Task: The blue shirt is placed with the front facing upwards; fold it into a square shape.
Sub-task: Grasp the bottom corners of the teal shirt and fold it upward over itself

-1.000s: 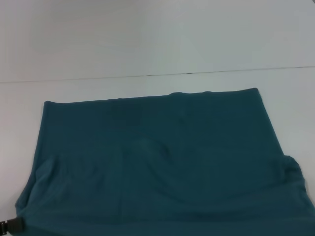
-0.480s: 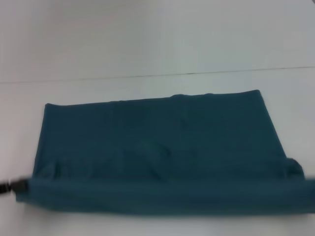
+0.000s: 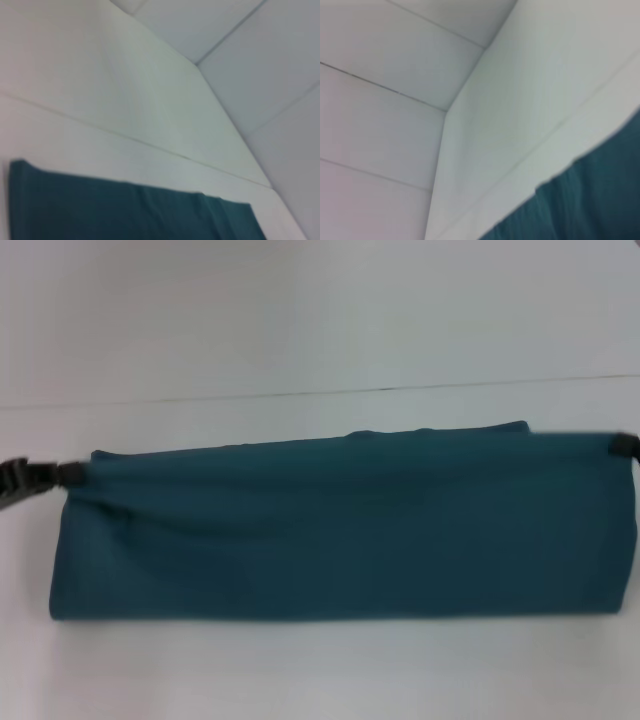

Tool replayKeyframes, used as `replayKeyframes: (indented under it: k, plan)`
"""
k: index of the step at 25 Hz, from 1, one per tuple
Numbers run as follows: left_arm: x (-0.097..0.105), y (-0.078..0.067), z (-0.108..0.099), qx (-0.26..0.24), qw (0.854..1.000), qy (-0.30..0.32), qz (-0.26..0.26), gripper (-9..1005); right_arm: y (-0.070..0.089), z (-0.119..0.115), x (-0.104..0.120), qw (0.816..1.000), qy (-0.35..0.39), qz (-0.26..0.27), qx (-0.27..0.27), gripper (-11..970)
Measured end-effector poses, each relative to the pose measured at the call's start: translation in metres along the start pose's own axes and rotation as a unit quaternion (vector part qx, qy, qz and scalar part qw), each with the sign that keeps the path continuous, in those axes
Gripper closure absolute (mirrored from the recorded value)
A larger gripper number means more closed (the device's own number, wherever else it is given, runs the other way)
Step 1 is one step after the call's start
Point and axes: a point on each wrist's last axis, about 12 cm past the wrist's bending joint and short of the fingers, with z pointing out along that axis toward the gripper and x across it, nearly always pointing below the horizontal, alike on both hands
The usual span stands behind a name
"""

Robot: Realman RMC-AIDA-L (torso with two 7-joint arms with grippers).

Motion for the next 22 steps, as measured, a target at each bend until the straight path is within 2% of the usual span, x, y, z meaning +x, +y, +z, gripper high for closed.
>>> replayKeyframes:
  k: [4, 10, 17, 22]
  plan:
    - [-0.016, -0.002, 0.02, -0.034, 0.999, -0.014, 0.014, 983, 0.007, 0.019, -0.019, 0.999, -0.021, -0.008, 0.024, 928]
    - [-0.025, 0.002, 0.043, -0.081, 0.996, -0.023, 0.016, 983, 0.005, 0.043, -0.028, 0.997, -0.041, -0.005, 0.059, 928]
    - [-0.02, -0.001, 0.073, -0.124, 0.99, -0.043, 0.047, 984, 0.003, 0.079, -0.028, 0.993, -0.078, -0.004, 0.094, 919]
    - [-0.017, -0.001, 0.089, -0.172, 0.98, -0.079, 0.061, 966, 0.009, 0.111, -0.025, 0.987, -0.093, -0.047, 0.118, 878]
